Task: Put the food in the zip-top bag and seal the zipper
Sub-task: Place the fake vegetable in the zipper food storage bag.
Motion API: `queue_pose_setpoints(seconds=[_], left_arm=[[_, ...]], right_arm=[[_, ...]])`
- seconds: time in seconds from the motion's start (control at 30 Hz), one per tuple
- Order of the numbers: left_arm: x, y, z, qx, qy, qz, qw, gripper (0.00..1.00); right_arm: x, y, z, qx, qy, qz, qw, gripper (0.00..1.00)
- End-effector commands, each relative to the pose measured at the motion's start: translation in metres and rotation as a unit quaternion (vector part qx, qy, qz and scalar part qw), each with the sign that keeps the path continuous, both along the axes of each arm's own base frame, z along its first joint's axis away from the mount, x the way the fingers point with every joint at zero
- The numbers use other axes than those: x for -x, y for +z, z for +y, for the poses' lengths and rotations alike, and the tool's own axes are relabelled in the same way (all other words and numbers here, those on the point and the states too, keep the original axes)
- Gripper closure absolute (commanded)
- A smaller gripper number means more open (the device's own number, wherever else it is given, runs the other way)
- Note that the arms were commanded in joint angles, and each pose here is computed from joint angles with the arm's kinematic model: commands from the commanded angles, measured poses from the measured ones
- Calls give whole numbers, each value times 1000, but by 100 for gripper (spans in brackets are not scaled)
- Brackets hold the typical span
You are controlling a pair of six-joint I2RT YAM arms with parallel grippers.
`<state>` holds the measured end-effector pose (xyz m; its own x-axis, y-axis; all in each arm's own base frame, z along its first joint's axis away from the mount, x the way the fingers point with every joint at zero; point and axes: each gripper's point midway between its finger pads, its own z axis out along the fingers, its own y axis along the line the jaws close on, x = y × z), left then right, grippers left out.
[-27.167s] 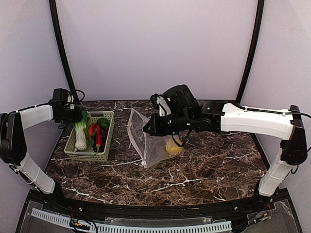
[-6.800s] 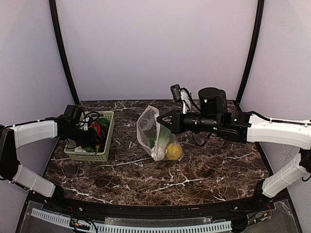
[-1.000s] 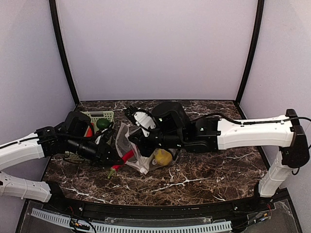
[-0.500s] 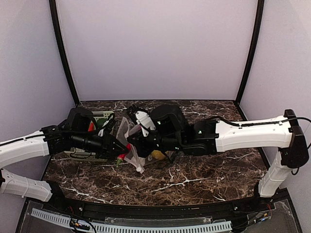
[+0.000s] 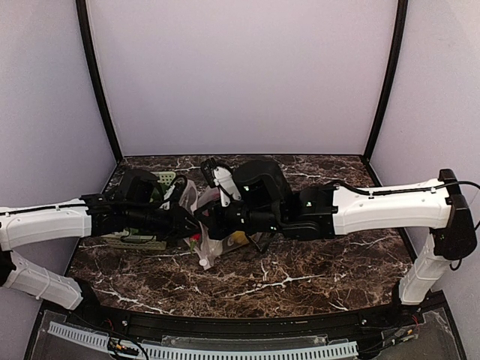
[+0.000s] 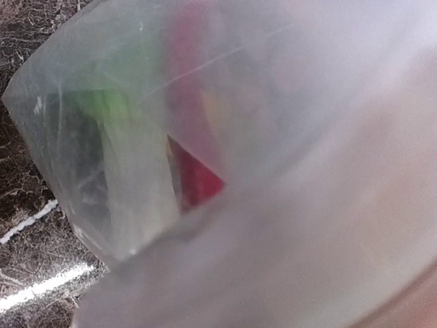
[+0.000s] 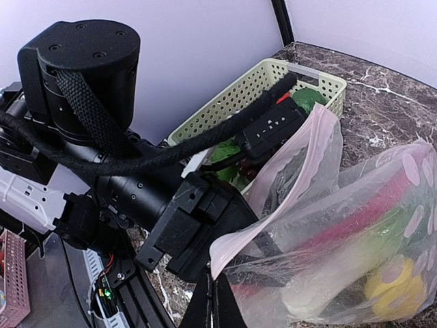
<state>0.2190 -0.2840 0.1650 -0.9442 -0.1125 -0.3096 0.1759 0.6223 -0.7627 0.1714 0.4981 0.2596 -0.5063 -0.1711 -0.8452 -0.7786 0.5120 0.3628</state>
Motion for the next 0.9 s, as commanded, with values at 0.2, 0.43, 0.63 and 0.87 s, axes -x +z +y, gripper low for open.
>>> queue_pose_setpoints(seconds=[0.2,0.43,0.63,0.87], left_arm=[[-35,10,-11,8,30,-58,998,88],[-49,4,-12,-4,49,-70,996,87],[-54,8,-20,6,50,-76,996,87],[-35,-17,-21,-31,22,-71,997,87]], right_arm=[[1,29,3,-54,-21,22,998,100],[-1,26,3,-53,-31,28,998,100],[-9,24,-2,-54,-56,31,996,100],[-26,30,-14,-64,-95,32,993,100]])
